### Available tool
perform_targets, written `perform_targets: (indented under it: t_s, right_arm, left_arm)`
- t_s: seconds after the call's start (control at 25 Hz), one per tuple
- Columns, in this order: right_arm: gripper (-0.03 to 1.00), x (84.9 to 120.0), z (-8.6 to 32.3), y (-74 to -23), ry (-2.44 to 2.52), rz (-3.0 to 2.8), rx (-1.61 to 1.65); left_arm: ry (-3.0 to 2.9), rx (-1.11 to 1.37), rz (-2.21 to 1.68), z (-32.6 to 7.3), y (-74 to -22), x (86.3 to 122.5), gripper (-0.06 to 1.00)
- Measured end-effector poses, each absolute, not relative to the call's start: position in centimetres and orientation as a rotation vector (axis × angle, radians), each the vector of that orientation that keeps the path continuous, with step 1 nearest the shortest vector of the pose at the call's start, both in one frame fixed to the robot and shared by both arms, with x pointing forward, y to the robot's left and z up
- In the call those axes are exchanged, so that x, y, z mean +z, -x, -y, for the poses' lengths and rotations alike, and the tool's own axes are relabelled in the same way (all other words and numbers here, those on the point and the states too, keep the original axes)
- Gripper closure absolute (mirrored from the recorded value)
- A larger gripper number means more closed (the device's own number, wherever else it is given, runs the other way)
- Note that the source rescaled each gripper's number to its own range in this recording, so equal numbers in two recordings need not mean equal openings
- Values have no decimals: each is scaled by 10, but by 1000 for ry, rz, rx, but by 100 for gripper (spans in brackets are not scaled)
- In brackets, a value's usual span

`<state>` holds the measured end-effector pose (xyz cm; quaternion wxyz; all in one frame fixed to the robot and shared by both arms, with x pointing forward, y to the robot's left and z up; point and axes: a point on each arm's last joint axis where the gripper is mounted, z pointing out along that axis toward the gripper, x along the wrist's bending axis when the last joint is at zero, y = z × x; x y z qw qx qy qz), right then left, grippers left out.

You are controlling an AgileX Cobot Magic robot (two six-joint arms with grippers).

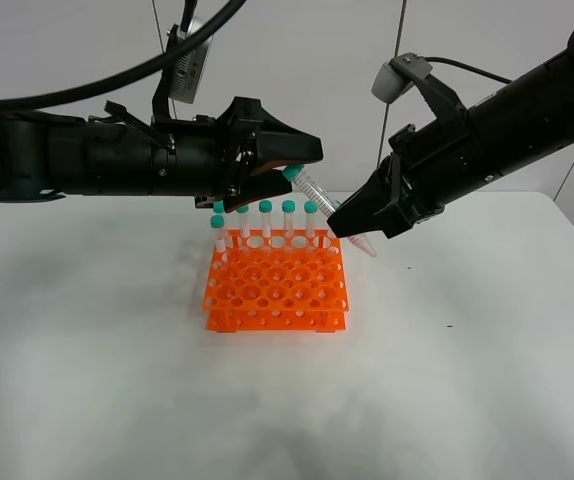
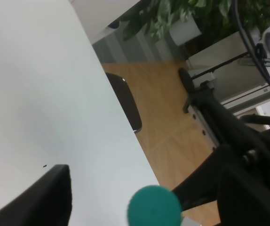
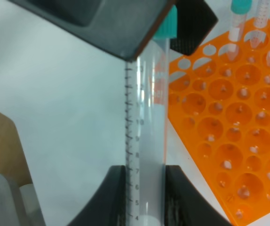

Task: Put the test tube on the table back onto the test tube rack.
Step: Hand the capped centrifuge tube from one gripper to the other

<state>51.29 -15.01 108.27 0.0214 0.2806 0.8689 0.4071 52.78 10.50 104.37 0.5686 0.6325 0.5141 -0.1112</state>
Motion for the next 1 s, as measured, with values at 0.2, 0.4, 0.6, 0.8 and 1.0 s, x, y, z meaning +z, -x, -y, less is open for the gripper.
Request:
perform_targets:
  t_s: [0.2, 0.4, 0.6, 0.8, 1.0]
  right_arm:
    - [96, 1083, 150, -513, -871, -2693, 1262]
    - [96, 1083, 150, -513, -877, -2693, 1263]
    - [96, 1083, 150, -513, -877, -2693, 1263]
    - [96, 1083, 150, -513, -878, -2693, 1263]
    - [96, 1083, 150, -513, -880, -2693, 1263]
  left_arm:
    - [-1484, -265, -1198, -104, -528, 1046, 12]
    - [-1502, -260, -1190, -104, -527, 1045, 12]
    - [-1505, -259, -1189, -104, -527, 1045, 12]
    - [-1506, -264, -1185, -104, -527, 1045, 36]
    - [-1511, -279, -1171, -103, -526, 1045, 75]
